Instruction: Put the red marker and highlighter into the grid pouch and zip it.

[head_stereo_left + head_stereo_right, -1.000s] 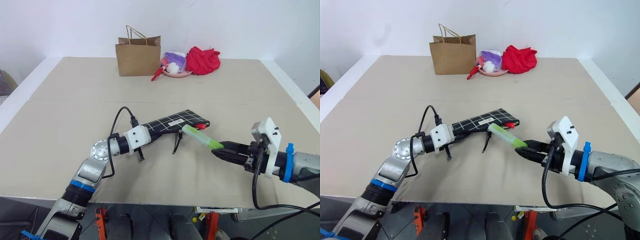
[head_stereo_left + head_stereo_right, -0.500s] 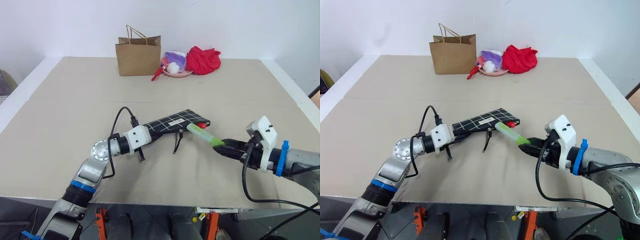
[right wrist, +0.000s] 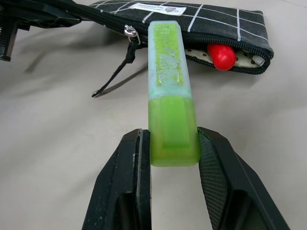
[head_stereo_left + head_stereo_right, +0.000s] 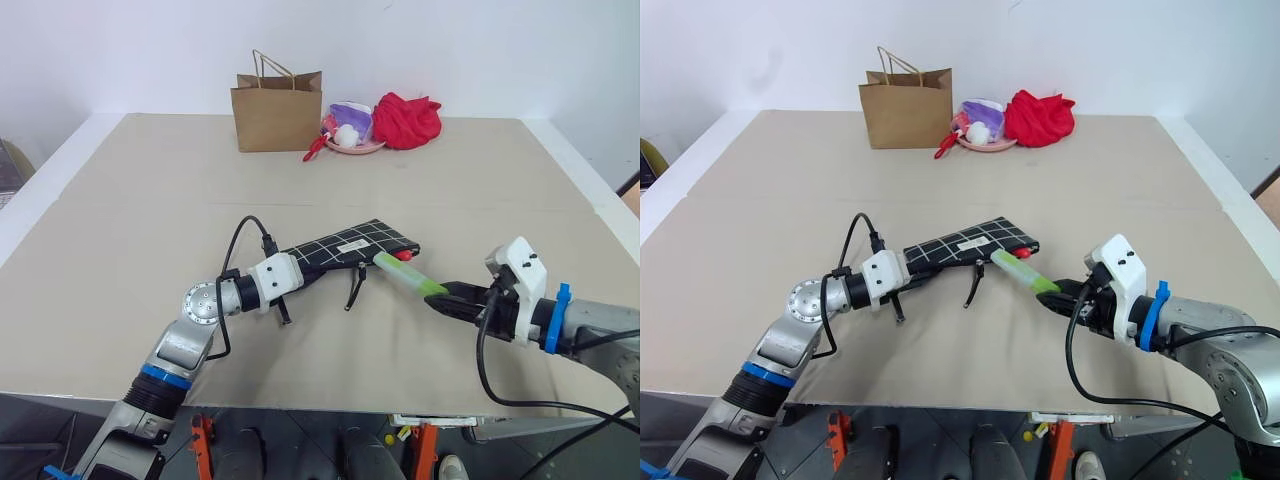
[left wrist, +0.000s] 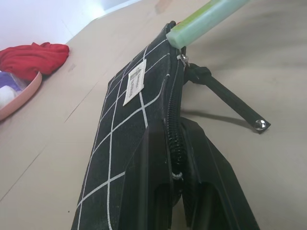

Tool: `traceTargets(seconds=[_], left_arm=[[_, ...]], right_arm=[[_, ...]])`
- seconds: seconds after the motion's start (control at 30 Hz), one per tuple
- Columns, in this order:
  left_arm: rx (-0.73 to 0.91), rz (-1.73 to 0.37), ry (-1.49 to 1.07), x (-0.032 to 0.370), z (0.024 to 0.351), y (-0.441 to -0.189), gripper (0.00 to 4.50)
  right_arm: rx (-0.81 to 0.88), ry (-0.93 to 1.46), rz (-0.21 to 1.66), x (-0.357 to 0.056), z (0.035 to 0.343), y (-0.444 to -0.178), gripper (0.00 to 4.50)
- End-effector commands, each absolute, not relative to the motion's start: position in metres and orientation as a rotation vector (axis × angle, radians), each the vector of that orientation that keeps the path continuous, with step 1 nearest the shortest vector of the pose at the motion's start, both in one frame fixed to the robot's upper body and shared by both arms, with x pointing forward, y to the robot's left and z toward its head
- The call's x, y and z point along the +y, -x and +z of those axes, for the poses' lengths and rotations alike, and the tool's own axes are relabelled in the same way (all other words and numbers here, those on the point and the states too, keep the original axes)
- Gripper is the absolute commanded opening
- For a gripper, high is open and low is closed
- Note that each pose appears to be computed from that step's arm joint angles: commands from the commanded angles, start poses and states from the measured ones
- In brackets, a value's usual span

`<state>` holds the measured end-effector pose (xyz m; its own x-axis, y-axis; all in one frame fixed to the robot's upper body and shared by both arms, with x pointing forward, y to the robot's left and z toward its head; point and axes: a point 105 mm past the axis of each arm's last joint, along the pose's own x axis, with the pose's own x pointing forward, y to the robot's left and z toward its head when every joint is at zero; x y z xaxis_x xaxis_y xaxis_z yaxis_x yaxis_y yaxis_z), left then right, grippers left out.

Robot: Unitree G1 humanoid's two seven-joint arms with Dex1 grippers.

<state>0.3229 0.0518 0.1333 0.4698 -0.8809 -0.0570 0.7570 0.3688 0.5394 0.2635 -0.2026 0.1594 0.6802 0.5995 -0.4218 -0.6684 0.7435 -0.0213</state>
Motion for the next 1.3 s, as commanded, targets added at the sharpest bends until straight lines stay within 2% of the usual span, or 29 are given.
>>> traceTargets(seconds=[0.03,0.63,1.3], left_arm=[[-0.308,-1.066,-0.533,0.049,0.145,-0.319,0.0],[-0.311,-1.071,-0.53,0.047,0.143,-0.319,0.0],[-0.31,-1.106,-0.506,0.037,0.139,-0.31,0.0]], right_arm=[[0.389,0.206,0.708,-0.207,0.166,-0.263,1.0],[0.384,0.216,0.704,-0.211,0.169,-0.266,1.0],[0.464,0.269,0.714,-0.198,0.165,-0.295,1.0]])
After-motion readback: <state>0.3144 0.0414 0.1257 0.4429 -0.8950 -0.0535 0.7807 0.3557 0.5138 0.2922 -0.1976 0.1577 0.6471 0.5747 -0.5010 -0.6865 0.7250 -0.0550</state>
